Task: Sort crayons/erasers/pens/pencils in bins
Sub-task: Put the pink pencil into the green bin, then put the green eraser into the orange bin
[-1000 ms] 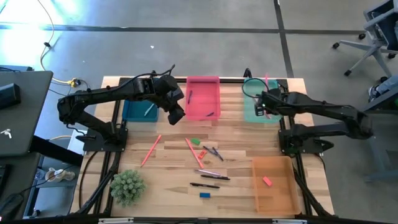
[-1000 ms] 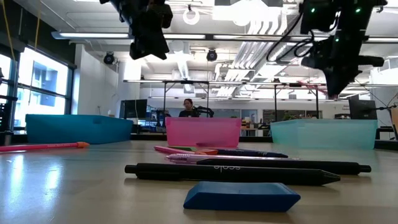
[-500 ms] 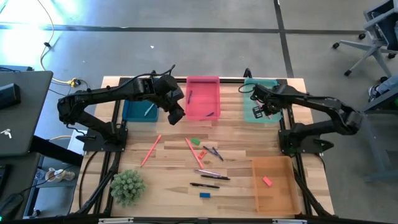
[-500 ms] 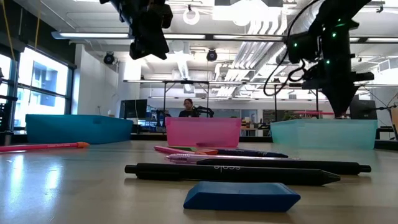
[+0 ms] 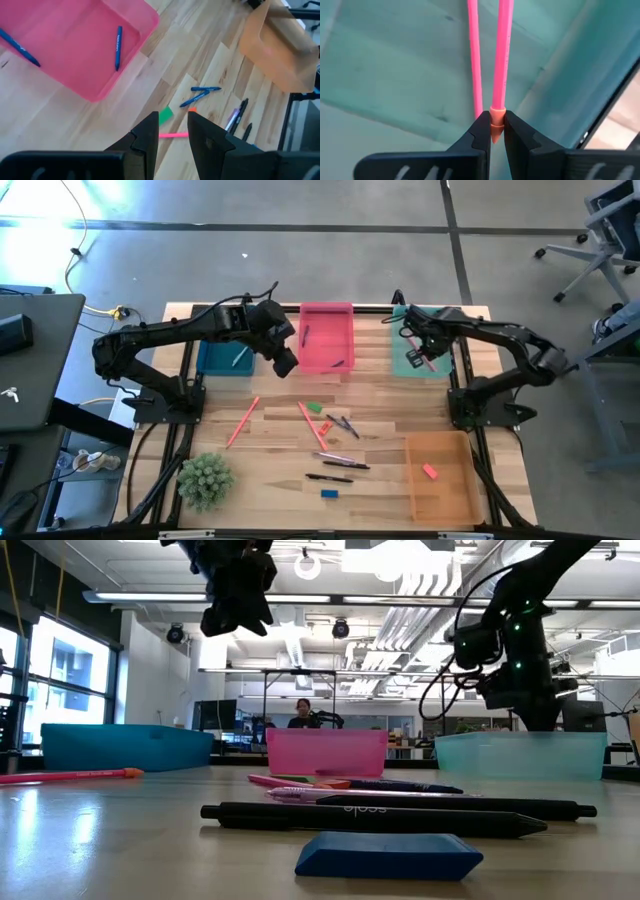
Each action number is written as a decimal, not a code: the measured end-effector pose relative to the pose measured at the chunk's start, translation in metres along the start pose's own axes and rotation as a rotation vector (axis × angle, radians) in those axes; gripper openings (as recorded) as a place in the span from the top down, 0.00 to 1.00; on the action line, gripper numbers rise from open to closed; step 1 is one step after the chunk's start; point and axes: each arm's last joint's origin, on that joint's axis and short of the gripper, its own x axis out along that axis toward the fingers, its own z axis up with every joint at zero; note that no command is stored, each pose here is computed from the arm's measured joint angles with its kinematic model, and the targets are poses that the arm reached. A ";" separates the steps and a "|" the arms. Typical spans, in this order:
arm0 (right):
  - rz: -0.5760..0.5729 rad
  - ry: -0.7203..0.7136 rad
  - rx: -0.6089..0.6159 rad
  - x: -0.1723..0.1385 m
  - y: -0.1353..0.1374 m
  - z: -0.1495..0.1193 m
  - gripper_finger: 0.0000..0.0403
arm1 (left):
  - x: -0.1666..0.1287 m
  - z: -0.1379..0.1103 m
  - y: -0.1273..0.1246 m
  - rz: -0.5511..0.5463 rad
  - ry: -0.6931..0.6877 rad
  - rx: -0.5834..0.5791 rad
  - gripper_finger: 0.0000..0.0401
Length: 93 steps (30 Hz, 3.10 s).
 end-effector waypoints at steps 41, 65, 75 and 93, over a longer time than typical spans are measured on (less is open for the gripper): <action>-0.001 0.024 -0.073 0.006 -0.005 0.004 0.66 | 0.005 -0.029 -0.018 0.208 0.116 0.081 0.56; 0.156 -0.317 0.160 -0.055 -0.027 -0.031 0.66 | 0.054 -0.015 -0.034 0.128 0.054 0.514 0.55; 0.163 -0.343 0.166 -0.056 -0.027 -0.028 0.66 | 0.093 -0.024 -0.044 0.125 0.115 0.608 0.55; 0.165 -0.350 0.168 -0.056 -0.027 -0.028 0.66 | 0.170 -0.058 -0.049 0.135 0.293 0.707 0.55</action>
